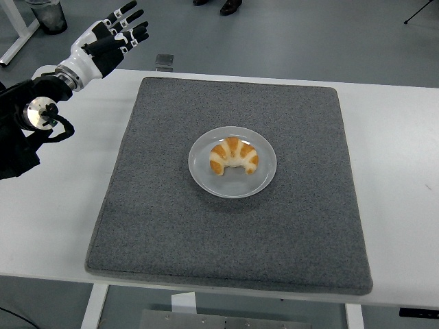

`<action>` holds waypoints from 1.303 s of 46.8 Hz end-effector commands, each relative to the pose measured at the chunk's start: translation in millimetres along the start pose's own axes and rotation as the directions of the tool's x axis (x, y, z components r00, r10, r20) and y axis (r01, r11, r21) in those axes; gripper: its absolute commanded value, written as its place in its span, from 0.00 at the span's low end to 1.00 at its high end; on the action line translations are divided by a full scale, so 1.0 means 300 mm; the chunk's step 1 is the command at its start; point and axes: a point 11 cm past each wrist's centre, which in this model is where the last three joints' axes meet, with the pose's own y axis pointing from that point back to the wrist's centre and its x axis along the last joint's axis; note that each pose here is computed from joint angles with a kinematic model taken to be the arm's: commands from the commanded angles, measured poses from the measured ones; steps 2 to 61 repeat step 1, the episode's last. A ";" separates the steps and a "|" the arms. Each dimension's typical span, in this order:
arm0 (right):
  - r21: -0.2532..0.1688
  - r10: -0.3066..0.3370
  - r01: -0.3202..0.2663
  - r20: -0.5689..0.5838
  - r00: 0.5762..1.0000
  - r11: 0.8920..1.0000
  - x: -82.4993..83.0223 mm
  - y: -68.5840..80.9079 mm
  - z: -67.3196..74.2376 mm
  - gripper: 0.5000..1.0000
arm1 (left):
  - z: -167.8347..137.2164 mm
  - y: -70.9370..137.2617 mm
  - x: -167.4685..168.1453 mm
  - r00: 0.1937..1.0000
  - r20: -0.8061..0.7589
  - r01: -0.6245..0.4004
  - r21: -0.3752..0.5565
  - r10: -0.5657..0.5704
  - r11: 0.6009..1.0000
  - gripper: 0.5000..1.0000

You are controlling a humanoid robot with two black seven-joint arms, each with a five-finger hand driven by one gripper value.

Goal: Place the bread on the plate

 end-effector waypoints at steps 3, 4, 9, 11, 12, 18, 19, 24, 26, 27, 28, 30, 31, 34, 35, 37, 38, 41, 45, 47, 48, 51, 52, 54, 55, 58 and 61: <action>0.001 -0.002 0.002 -0.002 1.000 1.000 -0.001 0.000 -0.002 0.90 | -0.002 0.002 0.002 1.000 0.001 -0.001 0.000 0.001 1.000 0.98; 0.001 -0.002 0.002 -0.002 1.000 1.000 -0.001 0.000 -0.002 0.90 | -0.002 0.002 0.002 1.000 0.001 -0.001 0.000 0.001 1.000 0.98; 0.001 -0.002 0.002 -0.002 1.000 1.000 -0.001 0.000 -0.002 0.90 | -0.002 0.002 0.002 1.000 0.001 -0.001 0.000 0.001 1.000 0.98; 0.001 -0.002 0.002 -0.002 1.000 1.000 -0.001 0.000 -0.002 0.90 | -0.002 0.002 0.002 1.000 0.001 -0.001 0.000 0.001 1.000 0.98; 0.001 -0.002 0.002 -0.002 1.000 1.000 -0.001 0.000 -0.002 0.90 | -0.002 0.002 0.002 1.000 0.001 -0.001 0.000 0.001 1.000 0.98; 0.001 -0.002 0.002 -0.002 1.000 1.000 -0.001 0.000 -0.002 0.90 | -0.002 0.002 0.002 1.000 0.001 -0.001 0.000 0.001 1.000 0.98; 0.001 -0.002 0.002 -0.002 1.000 1.000 -0.001 0.000 -0.002 0.90 | -0.002 0.002 0.002 1.000 0.001 -0.001 0.000 0.001 1.000 0.98; 0.001 -0.002 0.002 -0.002 1.000 1.000 -0.001 0.000 -0.002 0.90 | -0.002 0.002 0.002 1.000 0.001 -0.001 0.000 0.001 1.000 0.98; 0.001 -0.002 0.002 -0.002 1.000 1.000 -0.001 0.000 -0.002 0.90 | -0.002 0.002 0.002 1.000 0.001 -0.001 0.000 0.001 1.000 0.98; 0.001 -0.002 0.002 -0.002 1.000 1.000 -0.001 0.000 -0.002 0.90 | -0.002 0.002 0.002 1.000 0.001 -0.001 0.000 0.001 1.000 0.98; 0.001 -0.002 0.002 -0.002 1.000 1.000 -0.001 0.000 -0.002 0.90 | -0.002 0.002 0.002 1.000 0.001 -0.001 0.000 0.001 1.000 0.98; 0.001 -0.002 0.002 -0.002 1.000 1.000 -0.001 0.000 -0.002 0.90 | -0.002 0.002 0.002 1.000 0.001 -0.001 0.000 0.001 1.000 0.98; 0.001 -0.002 0.002 -0.002 1.000 1.000 -0.001 0.000 -0.002 0.90 | -0.002 0.002 0.002 1.000 0.001 -0.001 0.000 0.001 1.000 0.98; 0.001 -0.002 0.002 -0.002 1.000 1.000 -0.001 0.000 -0.002 0.90 | -0.002 0.002 0.002 1.000 0.001 -0.001 0.000 0.001 1.000 0.98; 0.001 -0.002 0.002 -0.002 1.000 1.000 -0.001 0.000 -0.002 0.90 | -0.002 0.002 0.002 1.000 0.001 -0.001 0.000 0.001 1.000 0.98; 0.001 -0.002 0.002 -0.002 1.000 1.000 -0.001 0.000 -0.002 0.90 | -0.002 0.002 0.002 1.000 0.001 -0.001 0.000 0.001 1.000 0.98; 0.001 -0.002 0.002 -0.002 1.000 1.000 -0.001 0.000 -0.002 0.90 | -0.002 0.002 0.002 1.000 0.001 -0.001 0.000 0.001 1.000 0.98; 0.001 -0.002 0.002 -0.002 1.000 1.000 -0.001 0.000 -0.002 0.90 | -0.002 0.002 0.002 1.000 0.001 -0.001 0.000 0.001 1.000 0.98; 0.001 -0.002 0.002 -0.002 1.000 1.000 -0.001 0.000 -0.002 0.90 | -0.002 0.002 0.002 1.000 0.001 -0.001 0.000 0.001 1.000 0.98; 0.001 -0.002 0.002 -0.002 1.000 1.000 -0.001 0.000 -0.002 0.90 | -0.002 0.002 0.002 1.000 0.001 -0.001 0.000 0.001 1.000 0.98; 0.001 -0.002 0.002 -0.002 1.000 1.000 -0.001 0.000 -0.002 0.90 | -0.002 0.002 0.002 1.000 0.001 -0.001 0.000 0.001 1.000 0.98; 0.001 -0.002 0.002 -0.002 1.000 1.000 -0.001 0.000 -0.002 0.90 | -0.002 0.002 0.002 1.000 0.001 -0.001 0.000 0.001 1.000 0.98; 0.001 -0.002 0.002 -0.002 1.000 1.000 -0.001 0.000 -0.002 0.90 | -0.002 0.002 0.002 1.000 0.001 -0.001 0.000 0.001 1.000 0.98; 0.001 -0.002 0.002 -0.002 1.000 1.000 -0.001 0.000 -0.002 0.90 | -0.002 0.002 0.002 1.000 0.001 -0.001 0.000 0.001 1.000 0.98; 0.001 -0.002 0.002 -0.002 1.000 1.000 -0.001 0.000 -0.002 0.90 | -0.002 0.002 0.002 1.000 0.001 -0.001 0.000 0.001 1.000 0.98; 0.001 -0.002 0.002 -0.002 1.000 1.000 -0.001 0.000 -0.002 0.90 | -0.002 0.002 0.002 1.000 0.001 -0.001 0.000 0.001 1.000 0.98; 0.001 -0.002 0.002 -0.002 1.000 1.000 -0.001 0.000 -0.002 0.90 | -0.002 0.002 0.002 1.000 0.001 -0.001 0.000 0.001 1.000 0.98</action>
